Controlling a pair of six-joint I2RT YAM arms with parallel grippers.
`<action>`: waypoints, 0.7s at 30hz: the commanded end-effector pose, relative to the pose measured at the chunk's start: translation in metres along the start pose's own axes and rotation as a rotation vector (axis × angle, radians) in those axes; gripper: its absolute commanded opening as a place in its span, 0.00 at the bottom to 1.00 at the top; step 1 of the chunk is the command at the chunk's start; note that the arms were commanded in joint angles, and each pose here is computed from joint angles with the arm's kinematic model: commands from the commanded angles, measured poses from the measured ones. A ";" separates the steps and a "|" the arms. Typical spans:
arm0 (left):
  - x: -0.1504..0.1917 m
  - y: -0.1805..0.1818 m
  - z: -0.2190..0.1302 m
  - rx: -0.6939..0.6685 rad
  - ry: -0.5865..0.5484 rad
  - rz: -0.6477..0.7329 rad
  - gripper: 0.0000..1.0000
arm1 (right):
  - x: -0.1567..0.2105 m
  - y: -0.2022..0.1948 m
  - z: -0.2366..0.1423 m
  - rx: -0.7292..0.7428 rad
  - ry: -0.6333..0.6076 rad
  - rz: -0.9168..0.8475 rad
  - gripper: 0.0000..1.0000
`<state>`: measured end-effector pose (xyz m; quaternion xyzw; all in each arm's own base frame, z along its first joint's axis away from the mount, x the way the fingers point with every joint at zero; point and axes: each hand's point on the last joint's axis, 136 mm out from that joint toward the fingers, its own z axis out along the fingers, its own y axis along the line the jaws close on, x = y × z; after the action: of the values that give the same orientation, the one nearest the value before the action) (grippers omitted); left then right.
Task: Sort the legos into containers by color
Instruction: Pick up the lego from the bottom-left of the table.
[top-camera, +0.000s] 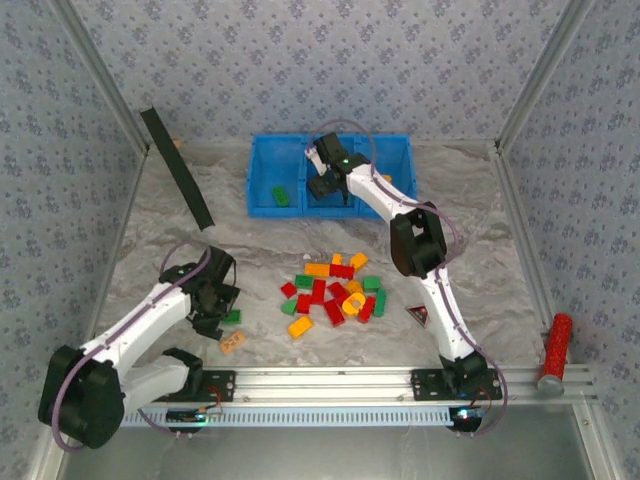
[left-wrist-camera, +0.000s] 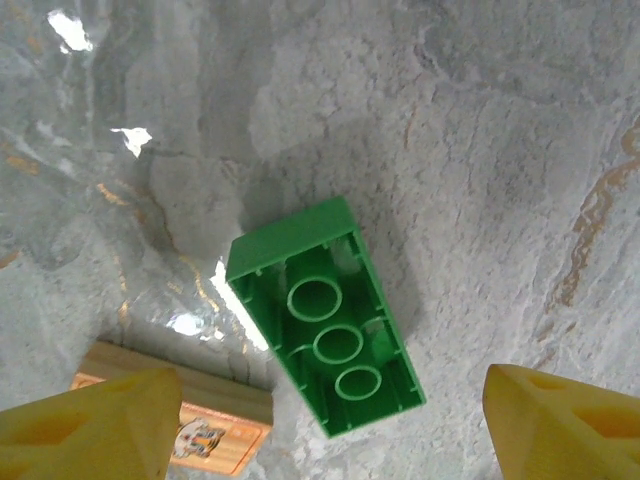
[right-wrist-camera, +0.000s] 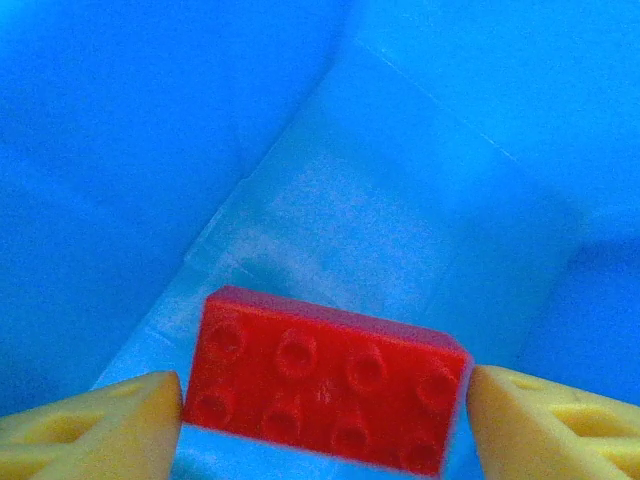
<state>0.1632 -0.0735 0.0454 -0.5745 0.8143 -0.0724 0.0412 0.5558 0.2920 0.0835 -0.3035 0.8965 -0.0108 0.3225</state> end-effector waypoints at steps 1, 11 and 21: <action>-0.004 -0.008 0.001 0.016 -0.018 0.005 0.79 | 0.003 0.002 0.000 -0.003 0.024 -0.008 0.80; -0.011 -0.006 0.008 0.008 -0.025 -0.003 0.79 | -0.002 -0.003 -0.014 0.010 0.018 0.001 0.82; -0.008 -0.007 0.019 -0.022 -0.006 0.022 0.78 | -0.022 -0.016 -0.062 0.025 -0.041 0.023 0.79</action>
<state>0.1769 -0.0706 0.0314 -0.5718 0.8167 -0.0661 0.0415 0.5486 0.2890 0.1051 -0.3077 0.8941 -0.0132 0.3251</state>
